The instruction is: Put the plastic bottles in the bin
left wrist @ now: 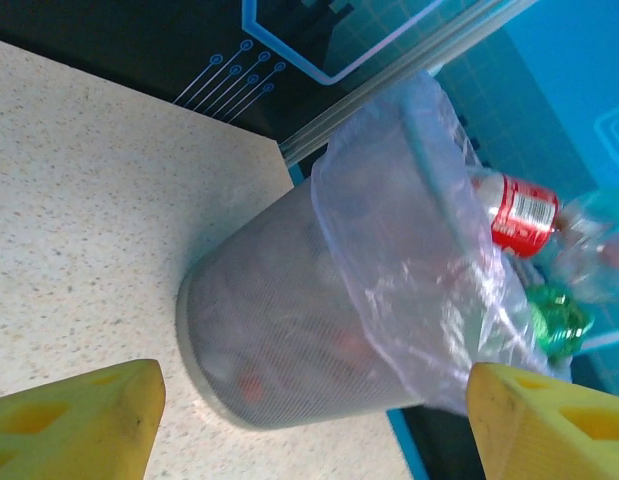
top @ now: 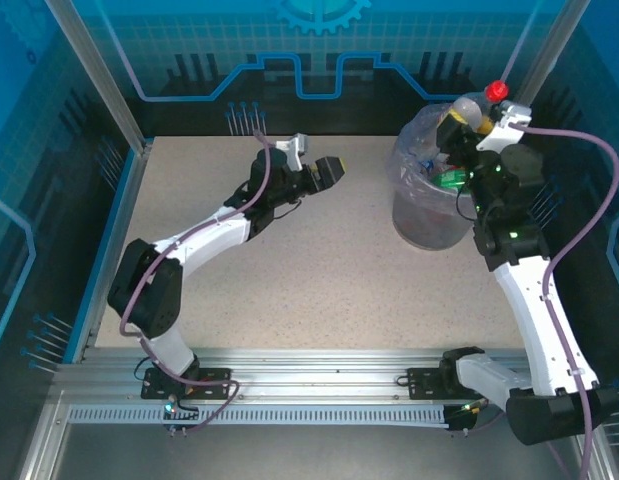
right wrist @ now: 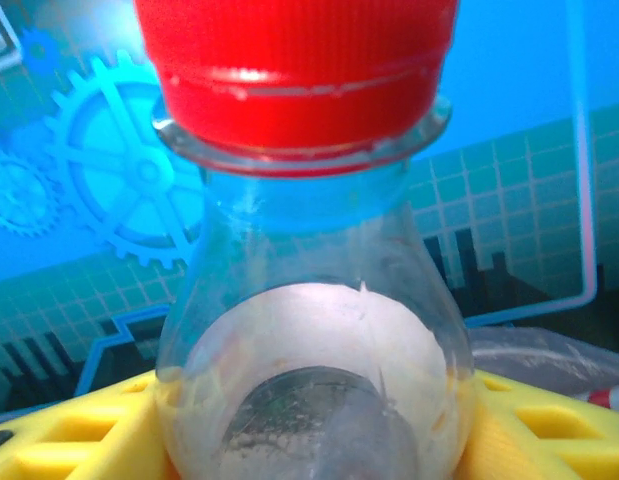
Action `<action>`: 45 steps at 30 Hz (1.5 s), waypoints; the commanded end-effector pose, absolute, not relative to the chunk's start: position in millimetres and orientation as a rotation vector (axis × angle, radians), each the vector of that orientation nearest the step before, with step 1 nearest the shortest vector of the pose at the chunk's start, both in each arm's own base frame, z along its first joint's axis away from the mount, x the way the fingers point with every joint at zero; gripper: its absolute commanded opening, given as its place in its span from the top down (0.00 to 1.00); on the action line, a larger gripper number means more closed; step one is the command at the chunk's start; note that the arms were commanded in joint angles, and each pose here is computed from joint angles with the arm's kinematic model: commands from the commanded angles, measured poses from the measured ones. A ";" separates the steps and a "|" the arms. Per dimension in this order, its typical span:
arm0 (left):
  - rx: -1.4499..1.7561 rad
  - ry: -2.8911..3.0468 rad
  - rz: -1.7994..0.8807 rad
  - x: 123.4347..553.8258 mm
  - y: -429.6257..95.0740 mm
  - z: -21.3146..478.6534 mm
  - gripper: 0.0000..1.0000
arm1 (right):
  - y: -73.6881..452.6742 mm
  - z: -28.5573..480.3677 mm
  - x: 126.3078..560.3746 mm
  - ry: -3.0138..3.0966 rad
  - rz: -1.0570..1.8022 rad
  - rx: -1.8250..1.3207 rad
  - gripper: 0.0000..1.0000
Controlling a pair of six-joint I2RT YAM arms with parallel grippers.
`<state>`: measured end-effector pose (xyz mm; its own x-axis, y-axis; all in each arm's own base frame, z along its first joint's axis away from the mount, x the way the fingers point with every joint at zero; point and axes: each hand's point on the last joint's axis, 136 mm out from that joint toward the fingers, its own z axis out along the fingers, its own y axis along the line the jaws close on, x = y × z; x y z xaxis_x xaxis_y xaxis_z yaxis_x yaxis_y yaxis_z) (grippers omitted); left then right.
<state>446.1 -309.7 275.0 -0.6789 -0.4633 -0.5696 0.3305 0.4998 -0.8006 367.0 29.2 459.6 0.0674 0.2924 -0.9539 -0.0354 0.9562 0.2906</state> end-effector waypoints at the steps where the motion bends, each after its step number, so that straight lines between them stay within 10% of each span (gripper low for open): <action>1: -0.207 1.958 -1.333 454.0 -329.0 288.0 0.21 | 20.6 481.7 359.4 1.349 0.212 0.196 0.36; 37: 0.077 2.063 -1.250 474.1 -460.7 286.3 0.35 | 10.5 365.1 363.4 1.611 0.265 0.279 0.37; 45: 0.065 2.077 -1.237 474.9 -459.4 277.9 0.36 | 4.9 391.7 347.8 1.702 0.172 0.235 0.23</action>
<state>470.6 -459.9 295.2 -0.7479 -0.3085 -0.5877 0.3923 0.5087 -0.7664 359.1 8.8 364.2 -0.1211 0.2901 -0.9493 0.0546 0.9568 0.2854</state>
